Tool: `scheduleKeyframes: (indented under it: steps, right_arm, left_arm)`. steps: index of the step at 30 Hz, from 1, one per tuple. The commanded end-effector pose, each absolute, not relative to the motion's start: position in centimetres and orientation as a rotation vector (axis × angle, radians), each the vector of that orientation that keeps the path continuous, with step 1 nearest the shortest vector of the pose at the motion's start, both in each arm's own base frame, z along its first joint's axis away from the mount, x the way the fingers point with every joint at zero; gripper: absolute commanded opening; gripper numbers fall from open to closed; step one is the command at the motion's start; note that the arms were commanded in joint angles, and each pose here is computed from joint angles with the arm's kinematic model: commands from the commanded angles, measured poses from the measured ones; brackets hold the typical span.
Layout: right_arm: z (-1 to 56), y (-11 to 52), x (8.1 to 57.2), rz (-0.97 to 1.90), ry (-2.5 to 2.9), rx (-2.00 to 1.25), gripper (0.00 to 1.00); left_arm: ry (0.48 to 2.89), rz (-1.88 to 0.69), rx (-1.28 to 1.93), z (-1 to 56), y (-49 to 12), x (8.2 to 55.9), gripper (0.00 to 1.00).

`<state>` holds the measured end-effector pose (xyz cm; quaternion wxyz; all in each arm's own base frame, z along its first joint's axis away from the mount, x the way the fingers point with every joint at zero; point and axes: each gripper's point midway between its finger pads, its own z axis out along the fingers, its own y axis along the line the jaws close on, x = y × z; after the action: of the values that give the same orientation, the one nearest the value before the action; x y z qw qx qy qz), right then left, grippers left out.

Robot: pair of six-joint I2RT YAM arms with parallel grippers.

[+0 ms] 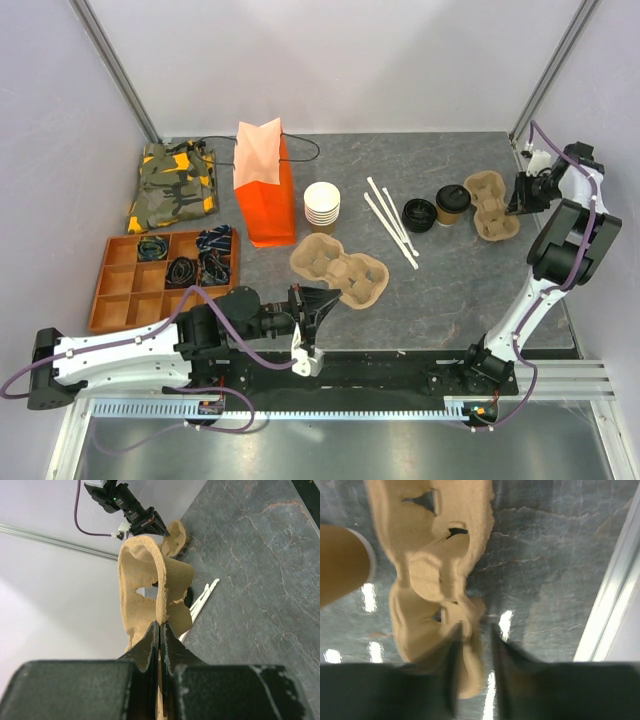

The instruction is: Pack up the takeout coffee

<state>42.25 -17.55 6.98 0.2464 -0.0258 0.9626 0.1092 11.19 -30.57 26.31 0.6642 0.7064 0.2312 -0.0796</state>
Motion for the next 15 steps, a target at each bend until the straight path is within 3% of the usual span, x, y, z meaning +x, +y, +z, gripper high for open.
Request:
scheduleKeyframes:
  steps: [1, 3, 5, 10, 15]
  right_arm:
    - [6.8, -18.4, 42.8, 0.227, 2.623, -0.071, 0.52]
    - [7.9, -19.0, 42.7, 0.164, 2.618, -0.077, 0.69]
    - [10.2, -19.5, 42.7, 0.101, 2.589, -0.089, 0.76]
    - [20.5, -18.9, 42.3, 0.005, 2.428, -0.089, 0.83]
    - [28.7, -12.9, 39.7, 0.24, 2.248, 0.02, 0.91]
  left_arm:
    - [0.507, -0.191, 1.55, 27.1, -31.0, 11.1, 0.02]
    - [0.506, -0.183, 1.552, 26.9, -31.1, 11.3, 0.02]
    - [0.497, -0.167, 1.554, 26.9, -31.2, 11.4, 0.02]
    - [0.529, -0.035, 1.535, 26.8, -31.6, 13.6, 0.02]
    - [0.537, 0.121, 1.492, 27.4, -32.5, 16.0, 0.02]
